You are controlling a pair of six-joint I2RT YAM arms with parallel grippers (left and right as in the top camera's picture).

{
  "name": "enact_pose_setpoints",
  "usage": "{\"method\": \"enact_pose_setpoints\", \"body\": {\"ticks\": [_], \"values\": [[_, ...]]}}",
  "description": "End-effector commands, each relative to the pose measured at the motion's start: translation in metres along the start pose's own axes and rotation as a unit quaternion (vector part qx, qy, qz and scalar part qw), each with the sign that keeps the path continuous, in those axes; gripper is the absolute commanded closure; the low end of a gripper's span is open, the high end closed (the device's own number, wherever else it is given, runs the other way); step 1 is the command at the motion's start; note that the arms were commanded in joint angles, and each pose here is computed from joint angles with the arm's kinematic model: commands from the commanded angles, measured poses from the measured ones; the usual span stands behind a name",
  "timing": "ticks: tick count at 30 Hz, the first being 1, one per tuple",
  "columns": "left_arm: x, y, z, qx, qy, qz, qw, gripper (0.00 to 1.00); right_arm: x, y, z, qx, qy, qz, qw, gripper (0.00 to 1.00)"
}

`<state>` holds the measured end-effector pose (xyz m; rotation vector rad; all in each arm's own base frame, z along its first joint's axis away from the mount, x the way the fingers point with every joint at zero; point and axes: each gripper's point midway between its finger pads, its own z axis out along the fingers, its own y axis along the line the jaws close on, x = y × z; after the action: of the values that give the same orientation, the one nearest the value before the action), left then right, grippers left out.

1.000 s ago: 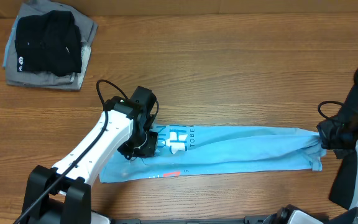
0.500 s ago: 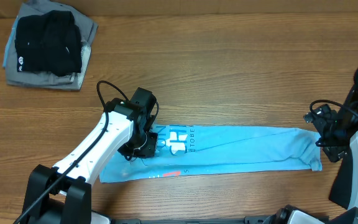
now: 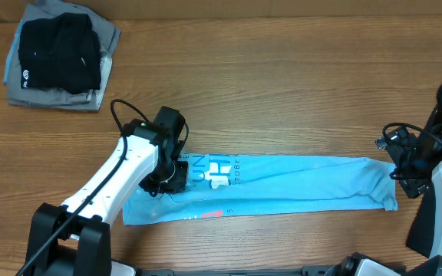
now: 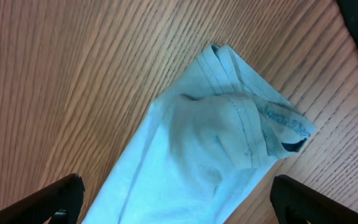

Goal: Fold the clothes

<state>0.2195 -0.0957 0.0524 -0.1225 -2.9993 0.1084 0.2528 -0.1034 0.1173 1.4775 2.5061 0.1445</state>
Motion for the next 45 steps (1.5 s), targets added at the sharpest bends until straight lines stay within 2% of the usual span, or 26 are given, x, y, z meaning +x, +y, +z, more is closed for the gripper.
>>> {"method": "enact_pose_setpoints", "body": {"ticks": [1,17,18,19,21,23,24,26,36,42,45], "values": [[-0.001,0.000,-0.006,0.003,-0.010,-0.010,1.000,0.95,0.002,0.003,0.001,-0.005,0.003,-0.003,1.000,0.00],[-0.001,-0.007,-0.007,0.024,-0.010,-0.008,1.000,0.94,0.003,0.004,0.001,-0.010,0.006,-0.016,1.000,0.00],[-0.001,-0.007,-0.007,0.024,-0.009,-0.008,1.000,0.90,0.003,0.004,0.001,-0.010,0.006,-0.017,1.000,0.00],[-0.001,-0.007,-0.007,0.024,-0.009,-0.008,1.000,0.75,0.003,0.004,0.001,-0.010,0.006,-0.023,1.000,0.00],[-0.001,-0.007,-0.007,0.024,-0.010,-0.007,1.000,0.60,0.003,0.004,0.001,-0.010,0.006,-0.026,1.000,0.00],[-0.003,-0.007,-0.007,0.023,-0.013,-0.007,1.000,0.42,0.003,0.004,0.001,-0.010,0.006,-0.026,1.000,0.00],[-0.004,-0.007,-0.007,0.024,-0.014,-0.007,1.000,0.25,0.003,0.004,0.001,-0.010,0.006,-0.026,1.000,0.00],[-0.004,-0.007,-0.007,0.024,-0.016,-0.007,1.000,0.18,0.003,0.004,0.001,-0.010,0.006,-0.026,1.000,0.00],[-0.006,-0.002,-0.007,0.010,-0.020,-0.008,1.000,0.18,0.003,0.004,0.001,-0.010,0.006,-0.026,1.000,0.00],[0.006,-0.022,-0.008,0.068,0.006,0.025,0.997,0.18,0.004,0.003,0.001,-0.008,0.008,-0.025,1.000,0.00],[0.017,-0.022,-0.009,0.071,0.029,0.033,0.996,0.18,0.004,0.003,0.001,-0.008,0.009,-0.025,1.000,0.00]]}}
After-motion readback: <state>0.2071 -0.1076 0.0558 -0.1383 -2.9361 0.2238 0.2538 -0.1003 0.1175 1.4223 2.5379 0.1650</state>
